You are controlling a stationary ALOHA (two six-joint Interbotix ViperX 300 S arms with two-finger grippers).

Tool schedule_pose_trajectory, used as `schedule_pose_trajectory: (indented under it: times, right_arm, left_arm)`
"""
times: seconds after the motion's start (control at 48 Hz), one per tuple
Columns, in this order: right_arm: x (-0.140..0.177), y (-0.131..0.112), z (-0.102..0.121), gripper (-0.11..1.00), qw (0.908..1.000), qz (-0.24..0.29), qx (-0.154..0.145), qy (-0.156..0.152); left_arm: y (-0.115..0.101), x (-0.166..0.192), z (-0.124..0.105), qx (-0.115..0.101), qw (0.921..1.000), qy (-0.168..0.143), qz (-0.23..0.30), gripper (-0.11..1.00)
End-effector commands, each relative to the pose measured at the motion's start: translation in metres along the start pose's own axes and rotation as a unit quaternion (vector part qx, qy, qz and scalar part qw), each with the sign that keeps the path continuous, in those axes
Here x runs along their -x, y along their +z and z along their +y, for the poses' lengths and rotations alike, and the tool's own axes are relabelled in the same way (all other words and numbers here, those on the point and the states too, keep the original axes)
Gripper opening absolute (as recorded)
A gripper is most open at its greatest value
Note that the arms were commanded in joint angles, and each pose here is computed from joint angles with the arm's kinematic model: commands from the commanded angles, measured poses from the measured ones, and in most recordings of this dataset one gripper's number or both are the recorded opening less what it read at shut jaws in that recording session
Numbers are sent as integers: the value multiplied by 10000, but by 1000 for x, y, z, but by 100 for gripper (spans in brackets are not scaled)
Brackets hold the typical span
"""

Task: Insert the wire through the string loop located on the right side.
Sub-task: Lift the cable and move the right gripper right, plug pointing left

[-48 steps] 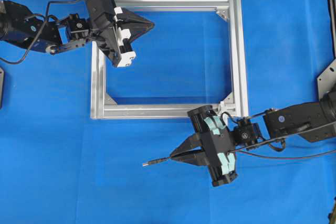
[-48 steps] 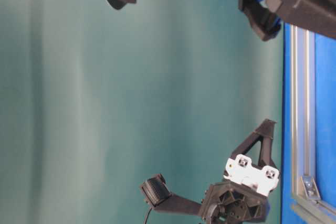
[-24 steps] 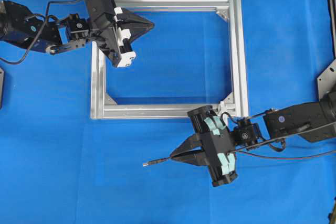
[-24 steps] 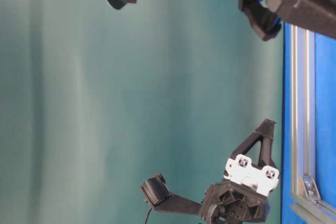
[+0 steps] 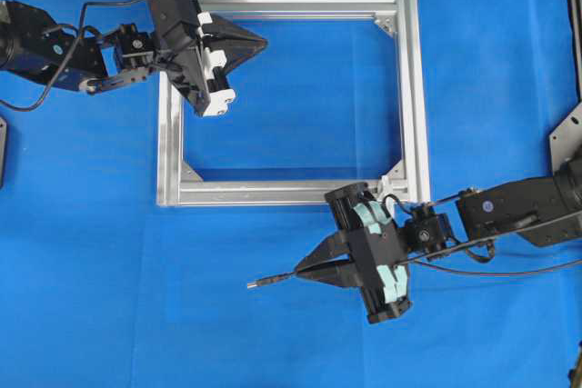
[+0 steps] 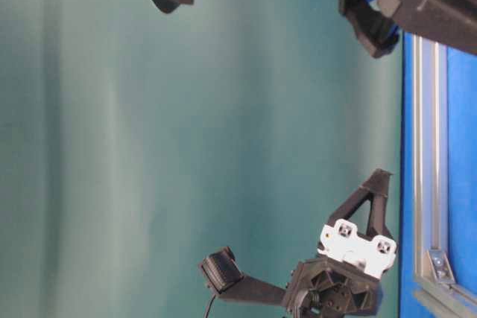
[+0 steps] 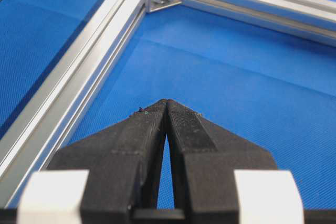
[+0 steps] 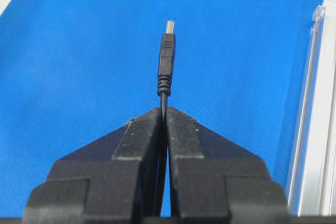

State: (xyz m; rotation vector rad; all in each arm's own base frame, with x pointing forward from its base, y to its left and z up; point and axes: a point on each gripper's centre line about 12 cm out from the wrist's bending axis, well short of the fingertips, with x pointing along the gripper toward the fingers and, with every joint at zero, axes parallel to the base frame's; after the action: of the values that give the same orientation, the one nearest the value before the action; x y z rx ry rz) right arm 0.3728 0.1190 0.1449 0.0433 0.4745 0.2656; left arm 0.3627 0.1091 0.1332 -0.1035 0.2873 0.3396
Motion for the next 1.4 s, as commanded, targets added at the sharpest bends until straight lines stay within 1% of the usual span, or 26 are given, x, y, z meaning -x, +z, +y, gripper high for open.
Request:
schedule_pose_trajectory:
  times: [0.0,0.437,0.646,0.895,1.041,1.208,1.374]
  right_arm:
    - [3,15,3,-4,9997,-227,-4,41]
    - [4,14,4,-4,9998,-203,-4,50]
    - [19,2,4,-4,9999,-108,-64,57]
    - [57,-22,5,-4,9996,83,-258,85]
    - [89,-38,2,-4,9991,109,-404,93]
    - [127,-56,-1,-4,9987,189,-468,103]
    - [153,-69,-3,-4,9978,434,-488,78]
  left_arm:
    - [15,3,-1,-12,9998,-21,-222,0]
    - [16,3,0,-9,9997,-15,-238,0]
    - [15,3,1,-2,9997,-2,-230,0]
    - [16,3,1,-1,9997,-3,-238,0]
    - [16,3,0,-7,9997,-7,-238,0]
    - [15,3,1,-2,9997,-2,-230,0]
    - [15,3,1,0,9998,6,-223,0]
